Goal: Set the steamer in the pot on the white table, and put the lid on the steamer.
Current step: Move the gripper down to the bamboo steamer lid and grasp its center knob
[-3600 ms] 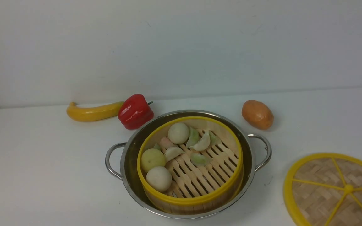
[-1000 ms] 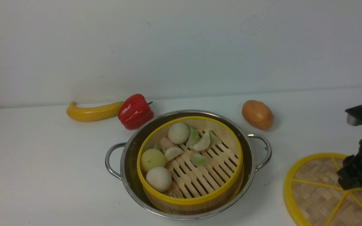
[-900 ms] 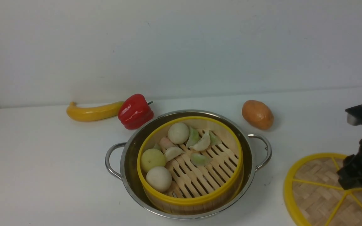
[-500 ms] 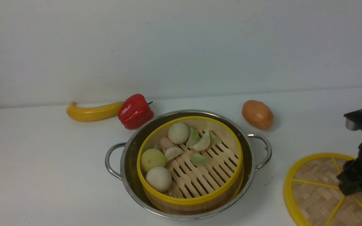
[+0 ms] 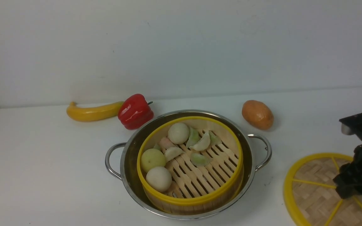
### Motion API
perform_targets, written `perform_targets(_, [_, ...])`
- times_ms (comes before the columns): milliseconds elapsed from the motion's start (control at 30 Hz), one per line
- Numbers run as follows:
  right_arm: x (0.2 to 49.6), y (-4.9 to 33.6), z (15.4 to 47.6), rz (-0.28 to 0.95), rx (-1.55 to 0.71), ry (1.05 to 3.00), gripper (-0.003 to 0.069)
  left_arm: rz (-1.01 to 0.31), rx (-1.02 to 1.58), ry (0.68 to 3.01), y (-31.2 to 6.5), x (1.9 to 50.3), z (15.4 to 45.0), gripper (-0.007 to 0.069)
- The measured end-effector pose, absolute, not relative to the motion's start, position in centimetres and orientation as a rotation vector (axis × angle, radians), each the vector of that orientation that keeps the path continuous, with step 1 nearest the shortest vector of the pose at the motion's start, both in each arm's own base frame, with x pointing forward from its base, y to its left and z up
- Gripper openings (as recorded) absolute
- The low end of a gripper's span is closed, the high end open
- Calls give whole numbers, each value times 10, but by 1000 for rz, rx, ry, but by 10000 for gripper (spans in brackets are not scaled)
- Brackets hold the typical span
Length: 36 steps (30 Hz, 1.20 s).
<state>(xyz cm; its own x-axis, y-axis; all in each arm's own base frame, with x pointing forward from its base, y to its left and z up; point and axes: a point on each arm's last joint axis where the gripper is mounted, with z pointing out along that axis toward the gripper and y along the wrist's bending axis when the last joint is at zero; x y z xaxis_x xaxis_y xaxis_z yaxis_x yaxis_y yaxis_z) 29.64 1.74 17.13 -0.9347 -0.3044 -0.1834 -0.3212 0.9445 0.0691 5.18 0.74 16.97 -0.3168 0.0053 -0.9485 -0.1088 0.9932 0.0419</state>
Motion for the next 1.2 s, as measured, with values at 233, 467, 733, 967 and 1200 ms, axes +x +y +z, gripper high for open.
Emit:
perform_targets(233, [296, 17, 171, 136, -486, 2931, 228, 114, -75, 1890, 7, 52, 170, 379])
perform_targets(467, [295, 17, 171, 139, -489, 2939, 112, 114, -75, 1890, 7, 52, 170, 379])
perform_targets(733, [301, 17, 183, 151, -511, 2958, 112, 114, -75, 1890, 7, 52, 170, 379])
perform_targets(967, [313, 16, 218, 137, -541, 2997, 112, 114, -75, 1890, 7, 52, 170, 379])
perform_targets(1200, [325, 16, 272, 108, -512, 2891, 112, 114, -75, 1890, 7, 52, 170, 379])
